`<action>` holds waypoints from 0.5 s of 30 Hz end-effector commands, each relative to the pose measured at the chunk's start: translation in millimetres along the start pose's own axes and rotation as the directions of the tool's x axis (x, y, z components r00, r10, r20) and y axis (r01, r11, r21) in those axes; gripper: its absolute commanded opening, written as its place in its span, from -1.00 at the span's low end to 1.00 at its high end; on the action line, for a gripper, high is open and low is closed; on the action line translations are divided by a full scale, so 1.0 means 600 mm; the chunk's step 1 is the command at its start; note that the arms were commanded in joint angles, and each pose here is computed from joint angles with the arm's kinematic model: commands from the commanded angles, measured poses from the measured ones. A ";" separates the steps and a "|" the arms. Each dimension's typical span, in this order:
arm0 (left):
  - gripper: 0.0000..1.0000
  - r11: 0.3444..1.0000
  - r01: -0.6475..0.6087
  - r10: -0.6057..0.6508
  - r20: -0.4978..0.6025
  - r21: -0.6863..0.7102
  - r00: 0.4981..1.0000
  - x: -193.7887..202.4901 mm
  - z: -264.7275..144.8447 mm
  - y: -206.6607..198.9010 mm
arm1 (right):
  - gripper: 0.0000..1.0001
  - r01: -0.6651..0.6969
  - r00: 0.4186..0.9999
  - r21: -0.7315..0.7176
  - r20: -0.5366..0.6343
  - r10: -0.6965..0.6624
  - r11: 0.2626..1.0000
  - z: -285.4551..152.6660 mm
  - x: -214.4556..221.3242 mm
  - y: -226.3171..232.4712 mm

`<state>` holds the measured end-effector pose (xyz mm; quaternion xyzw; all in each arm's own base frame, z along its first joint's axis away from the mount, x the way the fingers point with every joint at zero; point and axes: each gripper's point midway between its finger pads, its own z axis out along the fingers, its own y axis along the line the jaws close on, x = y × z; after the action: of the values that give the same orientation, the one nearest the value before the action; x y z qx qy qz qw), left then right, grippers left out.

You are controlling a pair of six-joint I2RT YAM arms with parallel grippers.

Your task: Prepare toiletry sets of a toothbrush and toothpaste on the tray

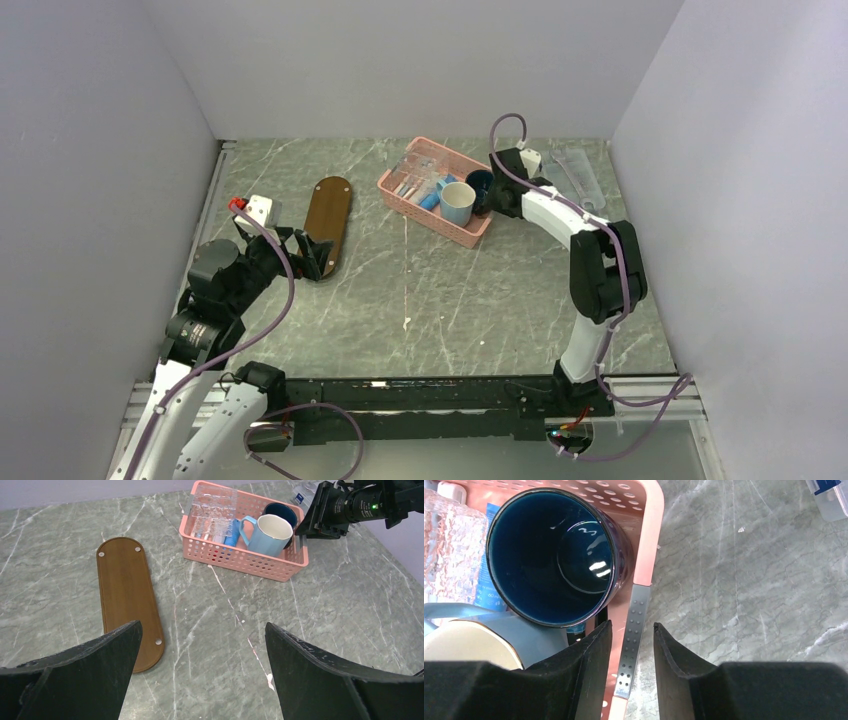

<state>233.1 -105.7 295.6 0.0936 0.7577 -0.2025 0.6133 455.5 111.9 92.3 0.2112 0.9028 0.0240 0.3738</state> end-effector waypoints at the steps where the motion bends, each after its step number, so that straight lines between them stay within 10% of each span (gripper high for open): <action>1: 0.98 1.000 0.004 -0.004 0.020 -0.003 1.000 -0.011 0.000 0.001 | -0.25 -0.030 0.998 -0.031 0.053 0.032 0.999 -0.002 -0.038 0.021; 15: 0.98 1.000 0.004 -0.004 0.019 -0.006 1.000 -0.010 -0.001 0.001 | -1.00 0.024 1.000 -0.051 0.021 -0.023 0.998 0.008 -0.033 0.033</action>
<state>233.2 -105.7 295.3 0.0936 0.7581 -0.2024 0.6129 460.9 112.9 88.1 0.2054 0.9066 0.0197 0.3680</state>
